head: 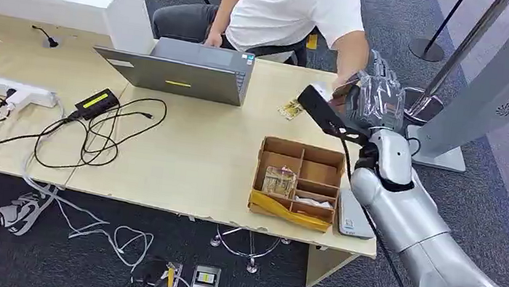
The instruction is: Pass the card to the sensor for recognition and then transmit it.
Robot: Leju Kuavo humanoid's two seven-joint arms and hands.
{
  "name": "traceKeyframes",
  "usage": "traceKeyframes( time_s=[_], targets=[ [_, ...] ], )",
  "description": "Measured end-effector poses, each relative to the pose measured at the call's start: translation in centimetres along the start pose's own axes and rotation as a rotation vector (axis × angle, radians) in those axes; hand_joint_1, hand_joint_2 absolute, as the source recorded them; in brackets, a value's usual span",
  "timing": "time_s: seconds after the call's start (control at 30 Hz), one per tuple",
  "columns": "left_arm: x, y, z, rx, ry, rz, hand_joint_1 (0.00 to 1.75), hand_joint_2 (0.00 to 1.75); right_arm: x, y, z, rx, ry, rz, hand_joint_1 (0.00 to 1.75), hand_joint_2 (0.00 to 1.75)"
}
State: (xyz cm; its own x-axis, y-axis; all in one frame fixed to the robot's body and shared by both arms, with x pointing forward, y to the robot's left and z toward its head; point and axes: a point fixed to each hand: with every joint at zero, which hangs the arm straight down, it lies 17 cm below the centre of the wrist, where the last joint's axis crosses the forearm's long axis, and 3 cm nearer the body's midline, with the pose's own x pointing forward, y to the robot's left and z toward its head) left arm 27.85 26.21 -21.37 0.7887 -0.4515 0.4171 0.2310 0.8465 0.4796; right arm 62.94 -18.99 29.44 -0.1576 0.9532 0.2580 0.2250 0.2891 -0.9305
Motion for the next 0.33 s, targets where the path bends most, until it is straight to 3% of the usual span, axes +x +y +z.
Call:
traceKeyframes(
  time_s=[0.07,0.33],
  targets=[
    [-0.1,0.1,0.0,0.002,0.005,0.001,0.00,0.00,0.0,0.5,-0.2,0.017,0.005,0.010,0.00,1.75],
    [-0.4,0.4,-0.1,0.012,0.015,0.002,0.00,0.00,1.6,1.9,-0.3,0.021,-0.031,0.014,0.00,1.75]
  ],
)
